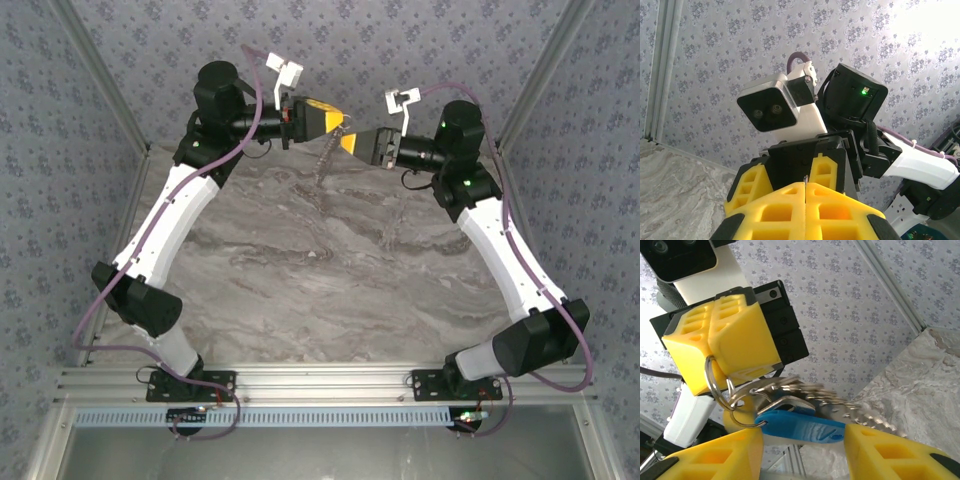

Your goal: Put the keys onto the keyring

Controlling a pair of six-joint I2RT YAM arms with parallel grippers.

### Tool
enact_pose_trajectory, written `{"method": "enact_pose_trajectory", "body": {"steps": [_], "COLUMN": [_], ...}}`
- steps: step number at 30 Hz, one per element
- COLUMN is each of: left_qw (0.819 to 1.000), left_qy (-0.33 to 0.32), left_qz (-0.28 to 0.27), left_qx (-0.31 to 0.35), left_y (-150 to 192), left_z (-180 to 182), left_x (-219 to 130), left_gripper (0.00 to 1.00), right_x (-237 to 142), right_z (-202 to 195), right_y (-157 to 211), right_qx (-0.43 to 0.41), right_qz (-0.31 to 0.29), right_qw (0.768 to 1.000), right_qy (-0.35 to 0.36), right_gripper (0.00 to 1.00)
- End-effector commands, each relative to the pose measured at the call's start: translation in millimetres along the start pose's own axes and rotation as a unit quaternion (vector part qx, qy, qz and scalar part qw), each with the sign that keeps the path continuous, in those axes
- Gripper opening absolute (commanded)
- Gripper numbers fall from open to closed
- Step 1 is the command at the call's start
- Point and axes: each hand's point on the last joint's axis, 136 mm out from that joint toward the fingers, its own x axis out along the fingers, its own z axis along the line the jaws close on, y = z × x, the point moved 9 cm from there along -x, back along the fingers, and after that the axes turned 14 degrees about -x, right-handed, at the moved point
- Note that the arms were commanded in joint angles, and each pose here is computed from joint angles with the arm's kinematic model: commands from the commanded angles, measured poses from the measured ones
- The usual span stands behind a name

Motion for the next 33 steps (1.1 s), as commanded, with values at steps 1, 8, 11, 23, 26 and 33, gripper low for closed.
{"method": "enact_pose_trajectory", "body": {"steps": [1,8,11,23,26,33], "left_qw": [0.999,0.999,0.999,0.999,0.999,0.999], "left_qy": [0.022,0.021,0.022,0.021,0.021,0.016], "left_qz": [-0.01,-0.011,-0.01,-0.011,-0.011,-0.012], "left_qx": [0.037,0.036,0.035,0.036,0.036,0.036], "left_y": [-7.9,-8.2,-8.0,-7.9,-7.9,-7.5], "left_z": [-24.6,-24.3,-24.2,-25.1,-24.8,-23.1], "left_x": [-5.5,-5.8,-5.8,-5.8,-6.0,-6.7], "left_gripper": [0.0,0.0,0.0,0.0,0.0,0.0], "right_x": [2.9,3.1,2.2,-4.0,-4.1,-7.9], "right_z": [4.5,5.2,5.1,1.8,3.6,7.8], "right_y": [0.1,0.4,2.1,6.1,6.0,9.0], "right_qx": [-0.006,-0.006,-0.006,-0.011,-0.011,-0.009], "right_qz": [0.001,0.0,0.001,0.007,0.008,0.017], "right_qw": [1.0,1.0,1.0,1.0,1.0,1.0], "right_qy": [-0.022,-0.027,-0.022,0.005,0.0,0.005], "right_gripper": [0.49,0.47,0.52,0.47,0.33,0.11]}}
